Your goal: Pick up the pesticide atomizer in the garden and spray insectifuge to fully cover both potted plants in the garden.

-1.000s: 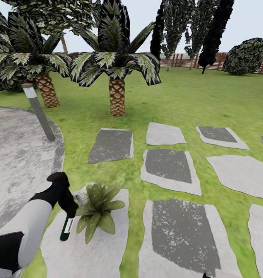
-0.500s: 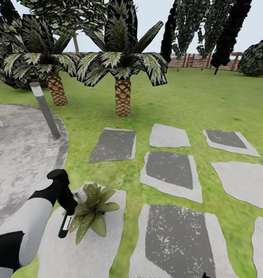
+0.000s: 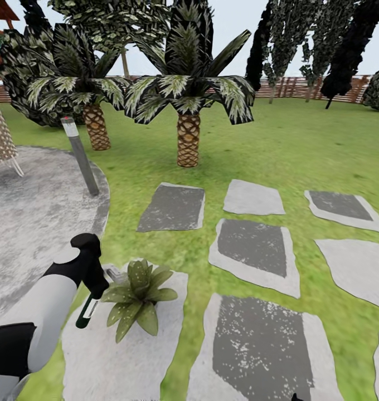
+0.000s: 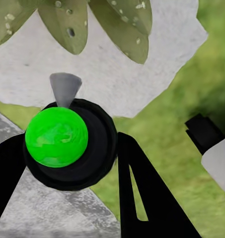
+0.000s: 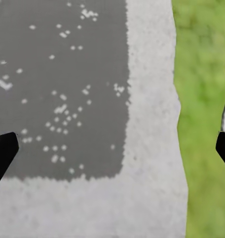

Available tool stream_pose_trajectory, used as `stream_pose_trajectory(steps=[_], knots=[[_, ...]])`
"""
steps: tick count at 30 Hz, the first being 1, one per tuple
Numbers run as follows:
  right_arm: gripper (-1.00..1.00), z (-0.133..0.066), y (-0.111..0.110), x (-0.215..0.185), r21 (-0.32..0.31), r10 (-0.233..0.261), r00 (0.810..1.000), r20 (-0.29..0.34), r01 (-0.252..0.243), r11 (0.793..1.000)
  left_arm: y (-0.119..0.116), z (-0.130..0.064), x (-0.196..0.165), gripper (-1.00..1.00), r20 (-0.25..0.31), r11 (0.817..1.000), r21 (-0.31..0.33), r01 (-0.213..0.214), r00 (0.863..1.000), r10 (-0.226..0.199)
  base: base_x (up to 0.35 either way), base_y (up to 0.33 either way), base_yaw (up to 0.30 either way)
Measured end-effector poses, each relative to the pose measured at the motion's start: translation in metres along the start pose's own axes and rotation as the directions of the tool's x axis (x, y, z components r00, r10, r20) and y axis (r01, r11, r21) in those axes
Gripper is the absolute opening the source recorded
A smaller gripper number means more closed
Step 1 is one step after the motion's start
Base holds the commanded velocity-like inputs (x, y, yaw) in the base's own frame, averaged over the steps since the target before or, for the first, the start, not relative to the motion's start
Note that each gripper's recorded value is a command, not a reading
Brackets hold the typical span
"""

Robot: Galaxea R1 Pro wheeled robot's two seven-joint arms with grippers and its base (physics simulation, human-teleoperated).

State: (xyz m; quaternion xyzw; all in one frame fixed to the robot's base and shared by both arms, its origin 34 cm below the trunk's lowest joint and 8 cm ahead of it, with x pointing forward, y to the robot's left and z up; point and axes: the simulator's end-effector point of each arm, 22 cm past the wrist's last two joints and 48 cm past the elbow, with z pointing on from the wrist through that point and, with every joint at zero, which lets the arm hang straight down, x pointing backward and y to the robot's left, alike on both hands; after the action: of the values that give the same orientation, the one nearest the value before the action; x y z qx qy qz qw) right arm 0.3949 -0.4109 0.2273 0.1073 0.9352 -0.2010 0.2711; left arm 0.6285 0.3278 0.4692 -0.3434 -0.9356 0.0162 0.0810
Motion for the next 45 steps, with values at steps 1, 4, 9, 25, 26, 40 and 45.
stream_pose_trajectory(steps=[1, 4, 9, 25, 26, 40, 45], knots=[[1.00, 0.000, 0.000, 0.000, 0.000, 0.000, 1.000, 0.000, 0.000, 1.000, -0.001, 0.000, -0.001, -1.00, 0.001, 1.000, 0.000, -0.002, 1.000, 0.002, 0.059, -0.081, 0.273], [1.00, 0.000, 0.000, 0.000, 0.000, 0.000, 1.000, -0.001, 0.000, 1.000, -0.003, 0.000, -0.003, -1.00, 0.002, 1.000, 0.003, -0.007, 1.000, 0.007, 0.117, -0.183, 0.124], [1.00, 0.000, 0.000, 0.000, 0.000, 0.000, 1.000, -0.001, 0.000, 1.000, -0.004, 0.001, -0.004, -1.00, 0.003, 1.000, 0.005, -0.006, 1.000, 0.006, 0.098, -0.247, 0.009], [1.00, 0.000, 0.001, 0.000, -0.001, 0.000, 1.000, -0.001, 0.000, 1.000, 0.000, 0.003, 0.003, -1.00, -0.007, 1.000, 0.002, 0.003, 1.000, -0.003, 0.003, -0.272, 0.117], [1.00, 0.000, 0.001, 0.000, -0.001, 0.000, 1.000, -0.001, 0.000, 1.000, 0.000, 0.004, 0.005, -1.00, -0.010, 1.000, 0.002, 0.004, 1.000, -0.004, 0.000, -0.273, 0.276], [1.00, 0.000, 0.001, 0.000, -0.001, 0.000, 1.000, -0.001, 0.000, 1.000, 0.014, 0.012, 0.032, -1.00, -0.034, 0.999, 0.006, 0.050, 0.998, -0.050, 0.000, -0.273, 0.277], [1.00, 0.000, 0.001, 0.000, -0.001, 0.000, 1.000, -0.001, 0.000, 1.000, 0.004, 0.030, 0.046, -1.00, -0.059, 0.997, 0.037, 0.061, 0.997, -0.059, 0.000, -0.228, 0.277]])
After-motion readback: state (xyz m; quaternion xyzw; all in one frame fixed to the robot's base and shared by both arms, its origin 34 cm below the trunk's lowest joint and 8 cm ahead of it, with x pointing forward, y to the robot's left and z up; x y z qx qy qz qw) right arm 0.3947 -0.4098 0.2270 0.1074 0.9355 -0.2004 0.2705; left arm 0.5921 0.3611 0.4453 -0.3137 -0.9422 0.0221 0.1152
